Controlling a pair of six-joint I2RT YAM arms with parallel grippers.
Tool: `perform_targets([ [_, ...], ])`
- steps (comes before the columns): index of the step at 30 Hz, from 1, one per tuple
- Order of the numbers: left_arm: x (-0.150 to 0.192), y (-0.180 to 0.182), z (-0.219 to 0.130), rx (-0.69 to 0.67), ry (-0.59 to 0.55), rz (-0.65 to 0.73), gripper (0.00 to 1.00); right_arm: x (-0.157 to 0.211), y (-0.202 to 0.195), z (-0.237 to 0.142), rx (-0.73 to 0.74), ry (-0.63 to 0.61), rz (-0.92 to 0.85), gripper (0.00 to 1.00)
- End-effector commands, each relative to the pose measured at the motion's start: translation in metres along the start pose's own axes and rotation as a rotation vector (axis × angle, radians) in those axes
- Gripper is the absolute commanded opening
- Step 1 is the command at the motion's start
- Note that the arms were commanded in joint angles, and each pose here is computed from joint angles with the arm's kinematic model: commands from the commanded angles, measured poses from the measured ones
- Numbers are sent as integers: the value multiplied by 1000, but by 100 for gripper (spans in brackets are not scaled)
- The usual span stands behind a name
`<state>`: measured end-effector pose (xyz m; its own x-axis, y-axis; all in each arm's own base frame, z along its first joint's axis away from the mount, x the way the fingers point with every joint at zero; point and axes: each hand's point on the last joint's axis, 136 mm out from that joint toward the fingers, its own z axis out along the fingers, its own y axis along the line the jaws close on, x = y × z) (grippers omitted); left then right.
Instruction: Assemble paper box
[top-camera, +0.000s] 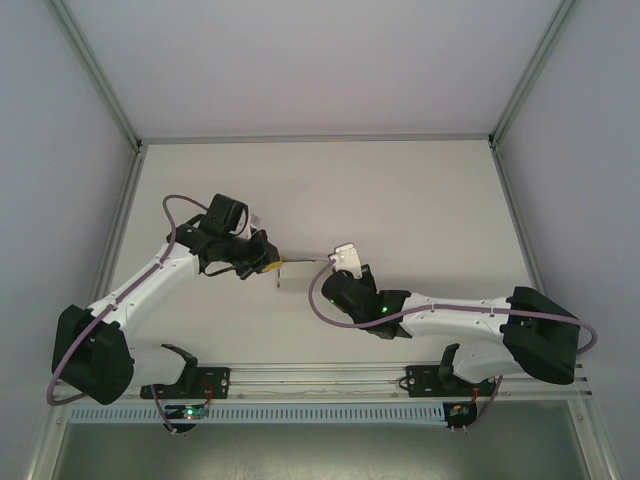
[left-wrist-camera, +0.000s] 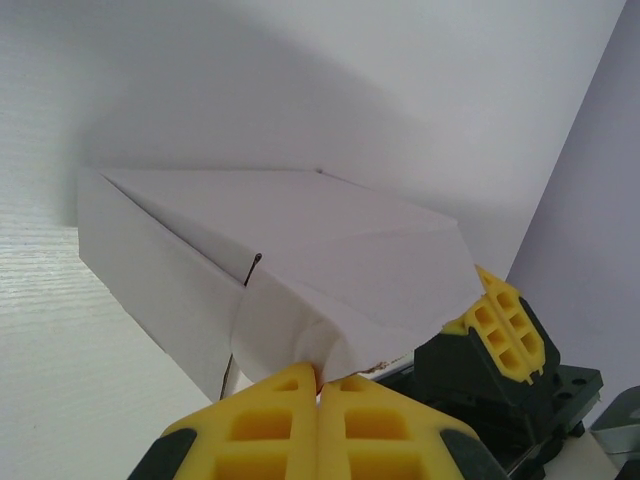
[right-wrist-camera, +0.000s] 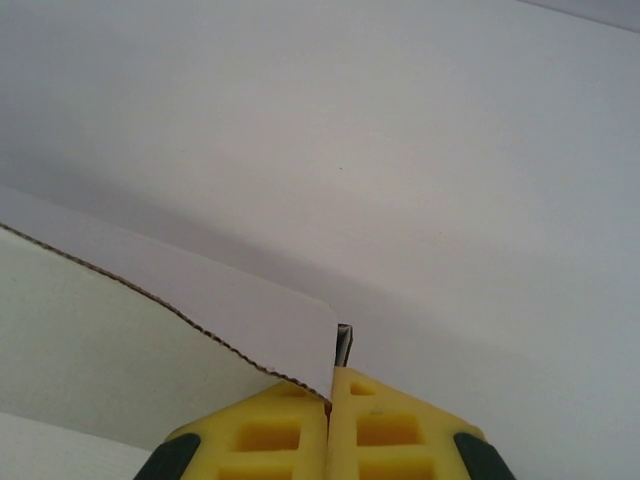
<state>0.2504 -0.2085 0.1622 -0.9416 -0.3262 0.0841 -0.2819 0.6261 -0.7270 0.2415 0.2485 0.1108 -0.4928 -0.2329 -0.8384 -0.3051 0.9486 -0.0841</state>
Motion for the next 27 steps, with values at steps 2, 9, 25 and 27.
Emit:
perform_targets([
  [2,-10,-21,-13,73,-40,9,0,76,-2,-1,-51,260,-216,0],
  [9,-14,-21,-16,98,-58,-48,0,71,-3,-1,-51,269,-243,0],
  [25,6,52,7,-135,-18,162,0,69,-2,-3,-85,248,-222,0],
  [27,10,63,11,-177,-33,196,0,68,1,-3,-101,241,-217,0],
])
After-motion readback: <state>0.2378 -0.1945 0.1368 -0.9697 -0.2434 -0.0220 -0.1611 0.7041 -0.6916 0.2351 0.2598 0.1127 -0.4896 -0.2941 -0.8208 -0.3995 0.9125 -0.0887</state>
